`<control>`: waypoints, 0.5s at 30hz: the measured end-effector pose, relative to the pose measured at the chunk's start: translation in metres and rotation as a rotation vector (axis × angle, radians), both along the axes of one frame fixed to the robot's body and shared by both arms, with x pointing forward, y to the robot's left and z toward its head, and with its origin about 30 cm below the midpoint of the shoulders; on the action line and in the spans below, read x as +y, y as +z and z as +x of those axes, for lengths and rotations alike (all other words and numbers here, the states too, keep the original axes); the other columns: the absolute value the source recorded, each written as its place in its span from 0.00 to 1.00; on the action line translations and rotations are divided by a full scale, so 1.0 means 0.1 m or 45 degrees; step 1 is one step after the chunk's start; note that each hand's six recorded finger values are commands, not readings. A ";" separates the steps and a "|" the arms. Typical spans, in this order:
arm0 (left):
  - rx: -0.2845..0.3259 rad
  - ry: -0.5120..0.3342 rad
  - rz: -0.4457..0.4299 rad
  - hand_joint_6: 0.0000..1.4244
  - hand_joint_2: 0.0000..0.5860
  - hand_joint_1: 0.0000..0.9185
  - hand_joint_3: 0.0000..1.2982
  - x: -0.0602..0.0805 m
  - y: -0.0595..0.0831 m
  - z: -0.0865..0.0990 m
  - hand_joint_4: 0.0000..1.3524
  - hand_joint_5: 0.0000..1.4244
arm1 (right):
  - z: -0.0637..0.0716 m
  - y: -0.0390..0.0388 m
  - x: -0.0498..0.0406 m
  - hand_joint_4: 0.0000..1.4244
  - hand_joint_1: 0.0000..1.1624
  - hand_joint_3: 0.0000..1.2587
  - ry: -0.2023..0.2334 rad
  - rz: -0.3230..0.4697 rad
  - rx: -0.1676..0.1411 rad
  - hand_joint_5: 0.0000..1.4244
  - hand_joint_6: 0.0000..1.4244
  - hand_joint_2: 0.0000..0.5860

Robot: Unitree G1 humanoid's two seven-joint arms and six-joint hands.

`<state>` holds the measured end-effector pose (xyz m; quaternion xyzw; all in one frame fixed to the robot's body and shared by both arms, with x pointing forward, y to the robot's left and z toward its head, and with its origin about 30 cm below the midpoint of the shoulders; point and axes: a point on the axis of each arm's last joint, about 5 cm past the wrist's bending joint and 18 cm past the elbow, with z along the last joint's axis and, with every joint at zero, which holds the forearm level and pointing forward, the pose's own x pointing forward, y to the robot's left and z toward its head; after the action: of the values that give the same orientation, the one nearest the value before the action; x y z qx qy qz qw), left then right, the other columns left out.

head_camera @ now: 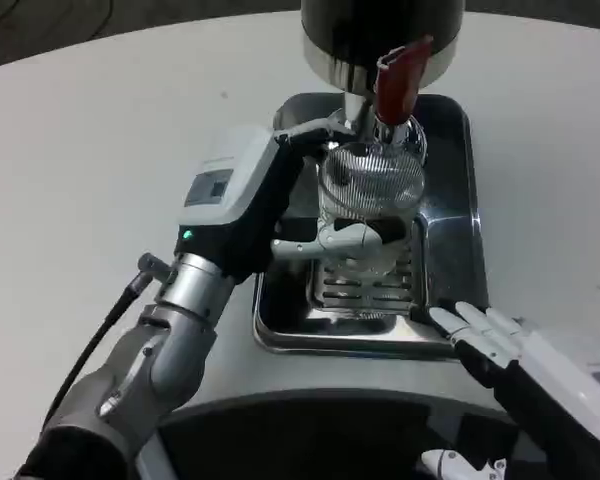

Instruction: Grasp the cup under the faucet to collect the drink, then remove the cup.

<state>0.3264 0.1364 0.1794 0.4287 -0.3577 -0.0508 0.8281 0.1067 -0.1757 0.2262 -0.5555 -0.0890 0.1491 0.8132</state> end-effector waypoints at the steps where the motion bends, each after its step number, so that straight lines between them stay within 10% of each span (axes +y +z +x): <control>1: 0.000 -0.004 0.003 1.00 0.39 0.56 0.79 -0.01 0.00 0.01 0.89 1.00 | 0.00 -0.001 -0.006 0.00 0.31 0.05 -0.004 -0.001 0.002 0.00 0.00 0.69; 15: -0.001 -0.060 0.028 1.00 0.38 0.56 0.78 -0.13 0.03 0.04 0.87 1.00 | -0.03 -0.020 -0.038 0.00 0.31 0.06 -0.025 0.007 0.030 0.00 0.00 0.70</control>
<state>0.3305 0.1237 0.1823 0.4293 -0.3674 -0.0740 0.8217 0.1040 -0.1795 0.2241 -0.5521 -0.0742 0.1474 0.8173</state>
